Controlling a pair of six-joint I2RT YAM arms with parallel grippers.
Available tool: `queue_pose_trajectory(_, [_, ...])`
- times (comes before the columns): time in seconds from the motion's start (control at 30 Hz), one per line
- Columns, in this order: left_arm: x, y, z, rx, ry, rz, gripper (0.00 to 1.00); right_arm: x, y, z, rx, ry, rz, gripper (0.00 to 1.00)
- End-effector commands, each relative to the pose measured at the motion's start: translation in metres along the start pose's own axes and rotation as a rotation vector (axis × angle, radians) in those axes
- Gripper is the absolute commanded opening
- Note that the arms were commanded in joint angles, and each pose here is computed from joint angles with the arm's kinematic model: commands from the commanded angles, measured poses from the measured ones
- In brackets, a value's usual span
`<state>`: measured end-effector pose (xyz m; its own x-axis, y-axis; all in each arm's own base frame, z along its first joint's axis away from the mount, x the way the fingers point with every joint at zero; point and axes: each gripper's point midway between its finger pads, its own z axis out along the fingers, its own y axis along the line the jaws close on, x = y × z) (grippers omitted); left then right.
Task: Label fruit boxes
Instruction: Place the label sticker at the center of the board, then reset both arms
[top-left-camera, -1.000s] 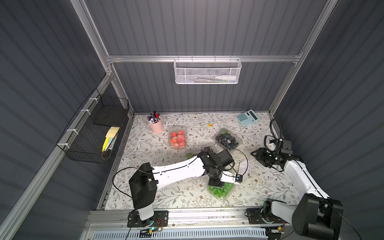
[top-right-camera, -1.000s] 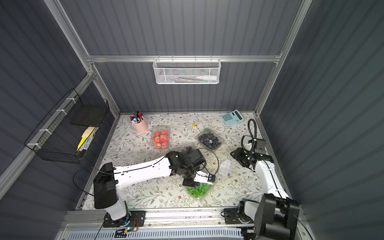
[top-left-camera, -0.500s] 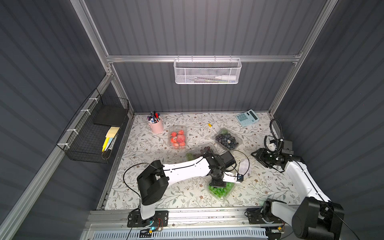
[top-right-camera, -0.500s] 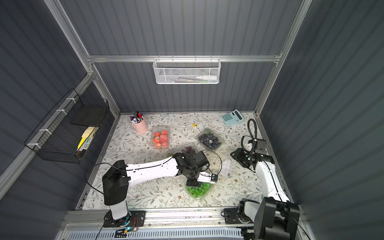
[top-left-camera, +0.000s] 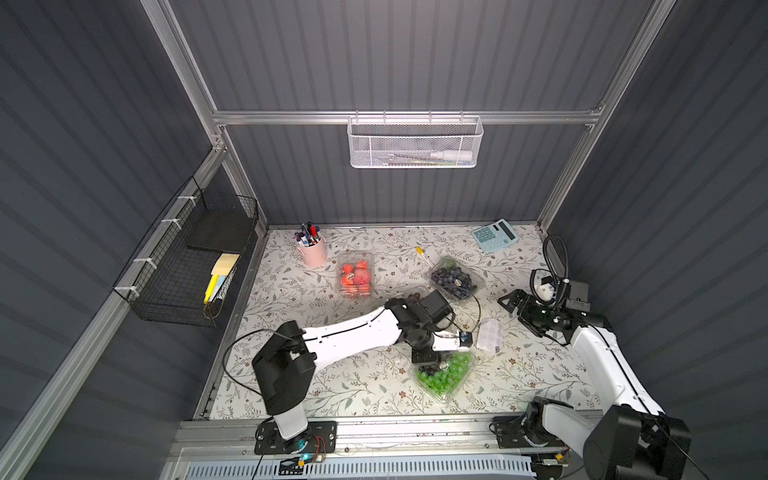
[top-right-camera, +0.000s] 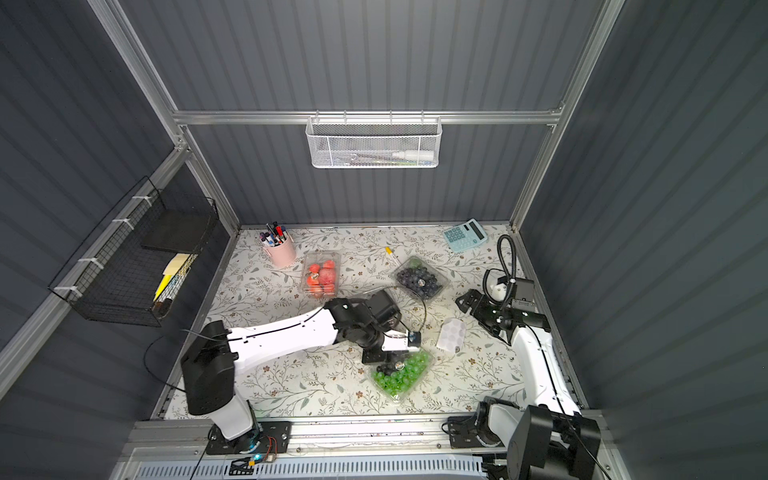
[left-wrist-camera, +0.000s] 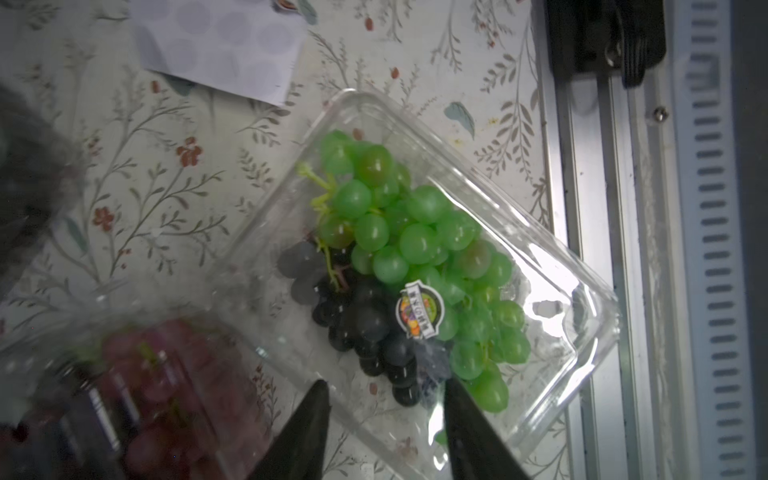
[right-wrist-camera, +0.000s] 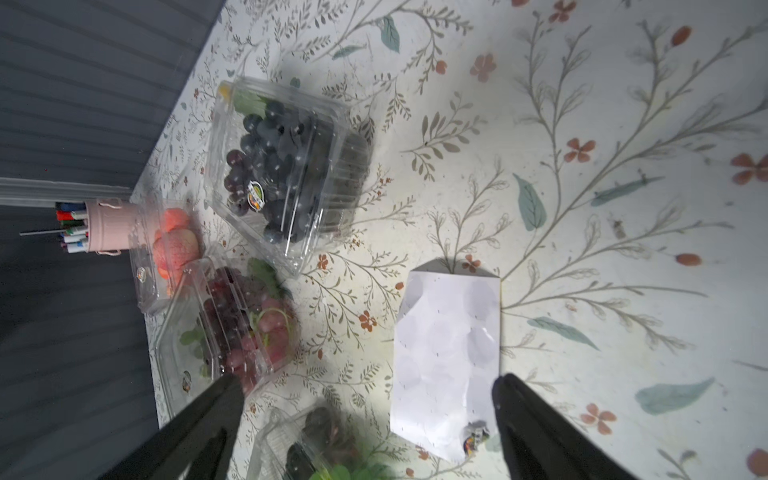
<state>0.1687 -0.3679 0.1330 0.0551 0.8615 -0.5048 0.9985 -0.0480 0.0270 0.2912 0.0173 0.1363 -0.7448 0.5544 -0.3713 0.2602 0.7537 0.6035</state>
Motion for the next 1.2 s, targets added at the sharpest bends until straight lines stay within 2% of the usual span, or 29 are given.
queue_pose_trajectory(0.0, [-0.019, 0.037, -0.06, -0.186, -0.222, -0.161, 0.67, -0.023, 0.0, -0.003, 0.015, -0.114, -0.049, 0.99])
queue_pose_trajectory(0.07, [-0.01, 0.069, -0.095, -0.39, -0.299, -0.275, 0.99, -0.034, -0.007, -0.001, 0.04, -0.181, -0.087, 0.99])
queue_pose_trajectory(0.17, [0.039, 0.12, -0.156, -0.766, -0.389, -0.548, 1.0, -0.046, -0.014, 0.005, 0.055, -0.278, -0.179, 0.99])
queue_pose_trajectory(0.23, [0.094, 0.141, -0.19, -1.026, -0.391, -0.744, 1.0, -0.052, -0.016, 0.008, 0.06, -0.328, -0.239, 0.99])
queue_pose_trajectory(0.33, [0.163, 0.154, -0.205, -1.222, -0.318, -0.916, 1.0, -0.061, -0.026, 0.011, 0.11, -0.397, -0.307, 0.99])
queue_pose_trajectory(0.43, [0.221, 0.161, -0.198, -1.318, -0.226, -1.036, 1.0, -0.066, -0.026, 0.018, 0.092, -0.451, -0.368, 0.99])
queue_pose_trajectory(0.5, [0.256, 0.162, -0.189, -1.372, -0.173, -1.067, 1.0, -0.067, -0.023, 0.024, 0.061, -0.487, -0.394, 0.99])
queue_pose_trajectory(0.6, [0.301, 0.165, -0.167, -1.384, -0.178, -1.125, 1.0, -0.069, -0.009, 0.034, 0.011, -0.533, -0.462, 0.99])
queue_pose_trajectory(0.63, [0.312, 0.165, -0.16, -1.388, -0.173, -1.138, 1.0, -0.065, -0.009, 0.047, 0.015, -0.509, -0.49, 0.99])
queue_pose_trajectory(0.8, [0.329, 0.181, -0.144, -1.391, -0.247, -1.112, 1.0, -0.06, 0.018, 0.075, 0.062, -0.431, -0.733, 0.99])
queue_pose_trajectory(0.83, [0.332, 0.184, -0.141, -1.37, -0.227, -1.118, 1.0, -0.062, 0.017, 0.077, 0.077, -0.425, -0.739, 0.99])
queue_pose_trajectory(0.93, [0.333, 0.197, -0.151, -1.419, -0.354, -1.056, 1.0, -0.061, 0.003, 0.092, 0.097, -0.434, -0.714, 0.99])
queue_pose_trajectory(1.0, [0.338, 0.208, -0.154, -1.446, -0.379, -1.03, 1.0, -0.065, 0.0, 0.093, 0.093, -0.515, -0.736, 0.99])
queue_pose_trajectory(1.07, [0.356, 0.218, -0.137, -1.407, -0.363, -1.081, 1.0, -0.071, -0.003, 0.092, 0.114, -0.55, -0.713, 0.99])
queue_pose_trajectory(1.1, [0.36, 0.226, -0.134, -1.427, -0.366, -1.058, 1.0, -0.072, -0.005, 0.093, 0.122, -0.544, -0.695, 0.99])
queue_pose_trajectory(1.17, [0.369, 0.224, -0.132, -1.367, -0.342, -1.146, 1.0, -0.069, -0.007, 0.093, 0.133, -0.5, -0.686, 0.99])
